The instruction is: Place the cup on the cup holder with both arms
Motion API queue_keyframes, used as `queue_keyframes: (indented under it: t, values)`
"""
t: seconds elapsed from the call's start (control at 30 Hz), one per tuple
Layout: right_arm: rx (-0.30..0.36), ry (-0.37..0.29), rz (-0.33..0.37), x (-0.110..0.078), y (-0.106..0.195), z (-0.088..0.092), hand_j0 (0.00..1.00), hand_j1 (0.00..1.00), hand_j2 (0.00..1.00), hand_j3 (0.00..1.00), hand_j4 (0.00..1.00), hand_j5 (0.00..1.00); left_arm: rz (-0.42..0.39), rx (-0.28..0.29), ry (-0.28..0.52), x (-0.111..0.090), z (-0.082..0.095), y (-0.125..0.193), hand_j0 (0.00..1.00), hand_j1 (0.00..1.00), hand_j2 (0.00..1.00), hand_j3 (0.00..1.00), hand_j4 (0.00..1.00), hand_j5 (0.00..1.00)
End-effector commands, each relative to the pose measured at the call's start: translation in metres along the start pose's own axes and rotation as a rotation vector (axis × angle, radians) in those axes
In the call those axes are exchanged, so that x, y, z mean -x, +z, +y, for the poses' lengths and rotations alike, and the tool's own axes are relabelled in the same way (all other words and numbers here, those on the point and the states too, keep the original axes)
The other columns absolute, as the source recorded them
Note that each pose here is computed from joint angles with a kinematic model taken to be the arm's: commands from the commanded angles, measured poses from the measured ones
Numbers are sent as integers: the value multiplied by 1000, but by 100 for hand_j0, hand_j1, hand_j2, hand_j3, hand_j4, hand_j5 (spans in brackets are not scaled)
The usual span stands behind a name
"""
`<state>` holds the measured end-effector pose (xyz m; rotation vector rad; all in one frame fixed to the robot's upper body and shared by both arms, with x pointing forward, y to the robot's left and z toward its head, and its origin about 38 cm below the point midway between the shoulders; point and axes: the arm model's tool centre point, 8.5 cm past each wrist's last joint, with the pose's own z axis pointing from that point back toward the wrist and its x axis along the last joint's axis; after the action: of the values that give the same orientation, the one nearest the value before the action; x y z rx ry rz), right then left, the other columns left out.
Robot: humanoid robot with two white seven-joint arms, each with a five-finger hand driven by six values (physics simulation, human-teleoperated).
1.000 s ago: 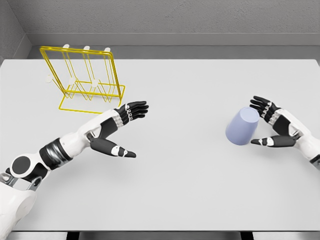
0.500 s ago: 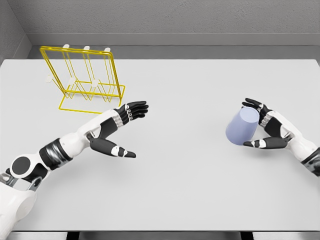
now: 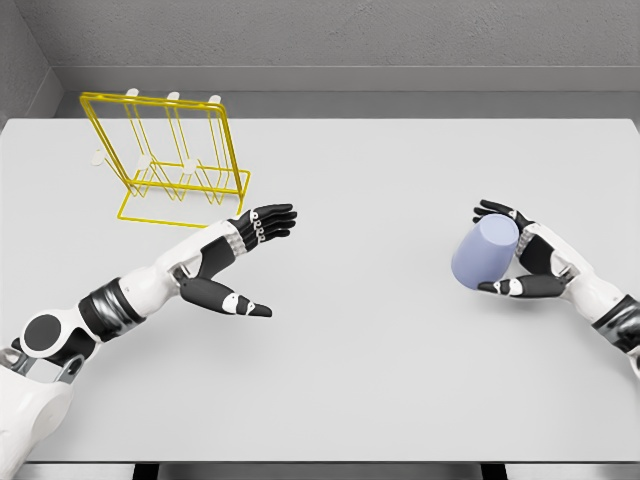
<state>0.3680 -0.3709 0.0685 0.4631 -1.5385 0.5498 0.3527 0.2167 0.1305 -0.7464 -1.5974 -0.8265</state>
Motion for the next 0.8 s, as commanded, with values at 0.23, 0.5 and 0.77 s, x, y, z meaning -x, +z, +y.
queue_keyframes:
  t: [0.23,0.5,0.77]
  values:
    - [8,-3,-10,-2,-2,-1,72,72,72,72,72,72,17,-33,48,19,2,-5,100,100,100,100,100,100]
    - [6,-7,-15,-1,-4,1,67,67,67,67,67,67,14,-27,58,21,-2,-8,100,100,100,100,100,100]
    - [-11,7,-54,-14,-12,1,67,67,67,67,67,67,15,-29,61,22,-3,-6,100,100,100,100,100,100]
